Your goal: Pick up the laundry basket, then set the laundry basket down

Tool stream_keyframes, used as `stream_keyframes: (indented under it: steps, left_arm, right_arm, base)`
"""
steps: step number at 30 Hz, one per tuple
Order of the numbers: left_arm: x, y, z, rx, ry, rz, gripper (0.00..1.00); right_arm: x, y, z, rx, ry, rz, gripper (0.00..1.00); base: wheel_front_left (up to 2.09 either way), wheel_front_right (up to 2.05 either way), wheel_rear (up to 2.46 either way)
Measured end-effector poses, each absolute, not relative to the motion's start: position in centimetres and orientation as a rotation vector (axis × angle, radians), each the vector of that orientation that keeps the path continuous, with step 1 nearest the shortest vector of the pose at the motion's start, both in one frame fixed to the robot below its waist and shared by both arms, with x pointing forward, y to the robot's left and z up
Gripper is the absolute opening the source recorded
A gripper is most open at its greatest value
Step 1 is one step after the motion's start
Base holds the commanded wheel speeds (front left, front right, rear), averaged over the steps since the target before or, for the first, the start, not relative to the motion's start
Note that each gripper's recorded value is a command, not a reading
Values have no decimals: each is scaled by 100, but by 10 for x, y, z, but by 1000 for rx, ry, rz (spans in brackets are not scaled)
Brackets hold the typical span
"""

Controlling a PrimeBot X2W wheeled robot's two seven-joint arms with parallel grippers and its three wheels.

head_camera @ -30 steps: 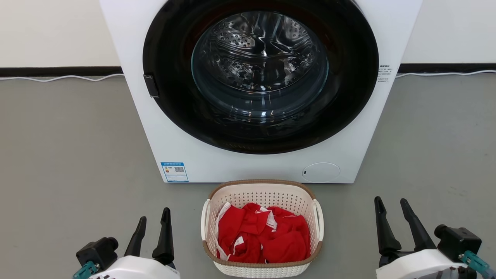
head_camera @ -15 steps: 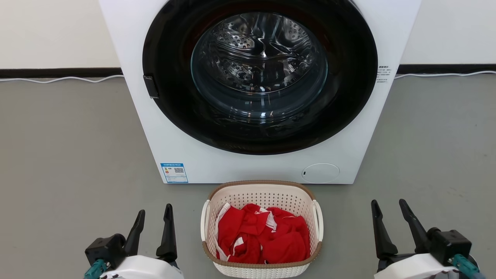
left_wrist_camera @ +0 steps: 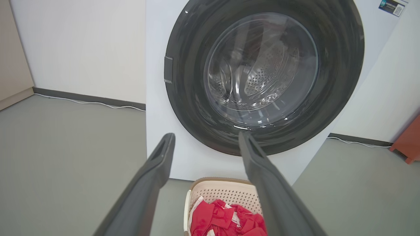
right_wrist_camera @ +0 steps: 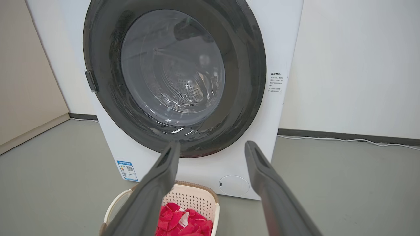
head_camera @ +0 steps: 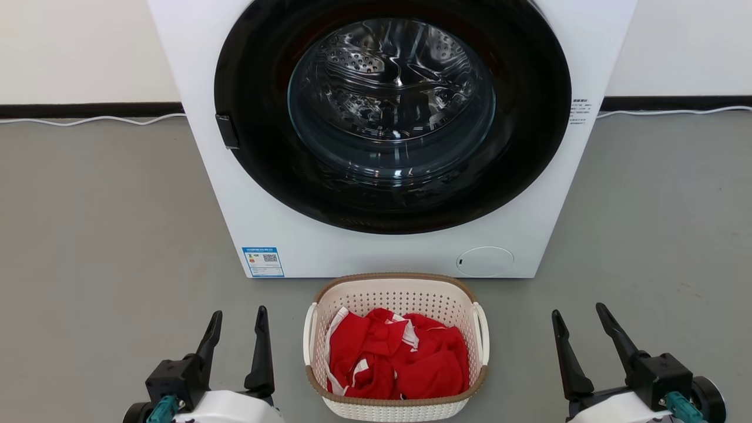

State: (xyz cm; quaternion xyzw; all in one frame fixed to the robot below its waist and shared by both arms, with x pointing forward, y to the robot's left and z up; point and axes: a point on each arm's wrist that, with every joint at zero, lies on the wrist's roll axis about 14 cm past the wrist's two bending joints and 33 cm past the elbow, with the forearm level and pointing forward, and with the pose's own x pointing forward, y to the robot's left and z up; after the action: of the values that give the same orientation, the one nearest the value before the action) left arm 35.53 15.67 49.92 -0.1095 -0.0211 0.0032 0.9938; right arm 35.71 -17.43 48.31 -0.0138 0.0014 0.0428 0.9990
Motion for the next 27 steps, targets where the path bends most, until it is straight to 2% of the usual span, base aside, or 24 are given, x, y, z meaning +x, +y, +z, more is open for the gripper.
stream_keyframes:
  steps: [27]
  left_arm:
    - [356, 155, 496, -220, -31, 4, 100]
  right_arm:
    - [356, -180, 478, -29, 18, 69, 100]
  base:
    - [0, 0, 0]
